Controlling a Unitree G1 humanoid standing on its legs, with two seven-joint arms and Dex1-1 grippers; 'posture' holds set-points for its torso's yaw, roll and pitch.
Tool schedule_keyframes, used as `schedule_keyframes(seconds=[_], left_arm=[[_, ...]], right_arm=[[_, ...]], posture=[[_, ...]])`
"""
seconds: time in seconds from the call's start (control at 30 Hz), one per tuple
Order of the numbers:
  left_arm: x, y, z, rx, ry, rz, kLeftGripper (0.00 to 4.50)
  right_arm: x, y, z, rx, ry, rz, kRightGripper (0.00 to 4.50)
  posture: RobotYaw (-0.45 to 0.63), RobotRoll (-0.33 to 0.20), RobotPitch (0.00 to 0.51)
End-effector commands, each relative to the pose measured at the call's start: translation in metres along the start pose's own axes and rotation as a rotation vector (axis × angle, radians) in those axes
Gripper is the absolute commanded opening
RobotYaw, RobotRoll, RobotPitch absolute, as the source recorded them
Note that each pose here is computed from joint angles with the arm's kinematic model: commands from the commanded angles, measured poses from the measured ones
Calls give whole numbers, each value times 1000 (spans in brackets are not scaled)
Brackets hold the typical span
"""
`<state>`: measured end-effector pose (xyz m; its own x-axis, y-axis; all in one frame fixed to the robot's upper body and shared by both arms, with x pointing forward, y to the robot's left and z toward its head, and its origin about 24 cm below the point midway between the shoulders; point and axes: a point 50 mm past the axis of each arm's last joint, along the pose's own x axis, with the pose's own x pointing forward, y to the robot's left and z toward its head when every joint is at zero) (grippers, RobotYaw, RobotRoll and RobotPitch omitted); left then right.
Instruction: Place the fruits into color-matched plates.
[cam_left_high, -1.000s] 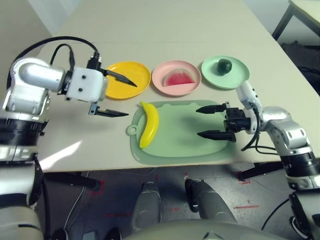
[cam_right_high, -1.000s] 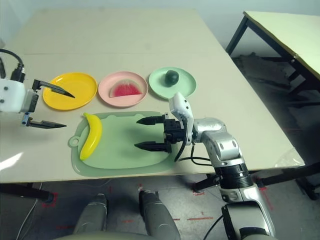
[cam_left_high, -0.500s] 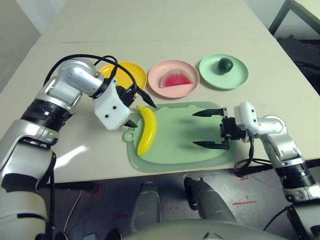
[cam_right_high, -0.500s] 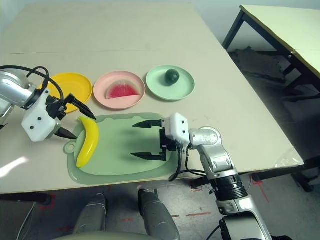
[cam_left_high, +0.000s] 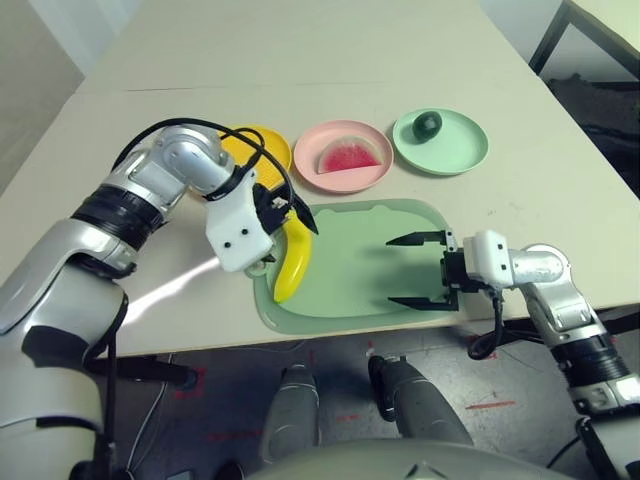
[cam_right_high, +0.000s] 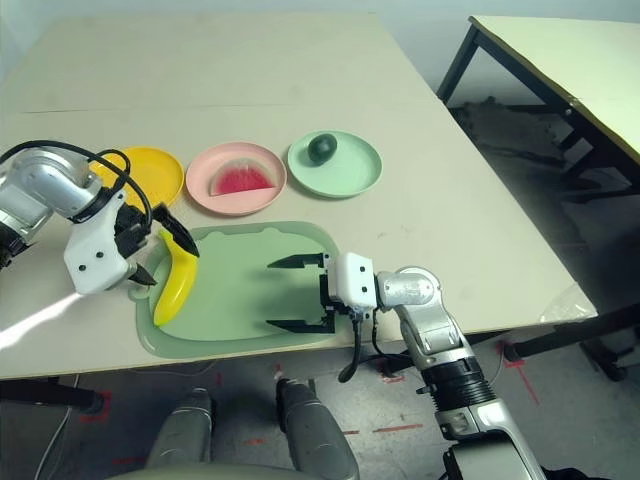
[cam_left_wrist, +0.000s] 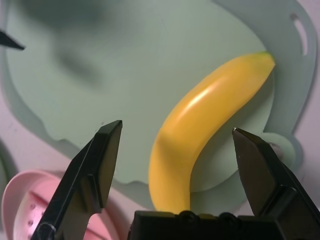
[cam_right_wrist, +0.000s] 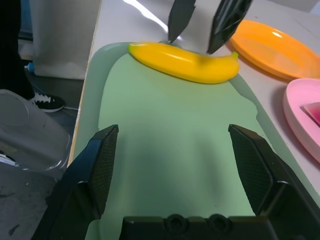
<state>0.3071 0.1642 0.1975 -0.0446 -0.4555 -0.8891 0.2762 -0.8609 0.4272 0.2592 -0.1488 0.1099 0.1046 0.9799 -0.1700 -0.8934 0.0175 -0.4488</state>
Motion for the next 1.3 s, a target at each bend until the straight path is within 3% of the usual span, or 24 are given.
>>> schedule_keyframes(seconds=[0.03, 0.17, 0.2, 0.53, 0.83, 1.07, 1.3], left_arm=[[6, -3, -3, 9, 5, -39, 4500], [13, -9, -9, -20, 8, -60, 4500], [15, -10, -11, -27, 7, -64, 4309], [16, -13, -14, -64, 7, -59, 1607], [-12, -14, -17, -141, 74, 11, 1594], [-74, -15, -25, -258, 278, 149, 1594], [-110, -40, -39, -425, 496, 285, 1594]], right_arm=[[5, 4, 0, 12, -4, 0, 4435], [4, 2, -1, 15, 9, -29, 4435], [3, 1, -2, 11, 20, -34, 4482], [1, 2, -1, 9, 22, -40, 4500], [2, 1, -1, 84, -13, -98, 4500], [7, -8, -2, 248, -25, -277, 4500], [16, -12, -2, 346, -19, -396, 4500]], posture=[[-101, 0, 192], [-112, 0, 192], [-115, 0, 192], [-119, 0, 189], [-96, 0, 193], [-66, 0, 192], [-40, 0, 194]])
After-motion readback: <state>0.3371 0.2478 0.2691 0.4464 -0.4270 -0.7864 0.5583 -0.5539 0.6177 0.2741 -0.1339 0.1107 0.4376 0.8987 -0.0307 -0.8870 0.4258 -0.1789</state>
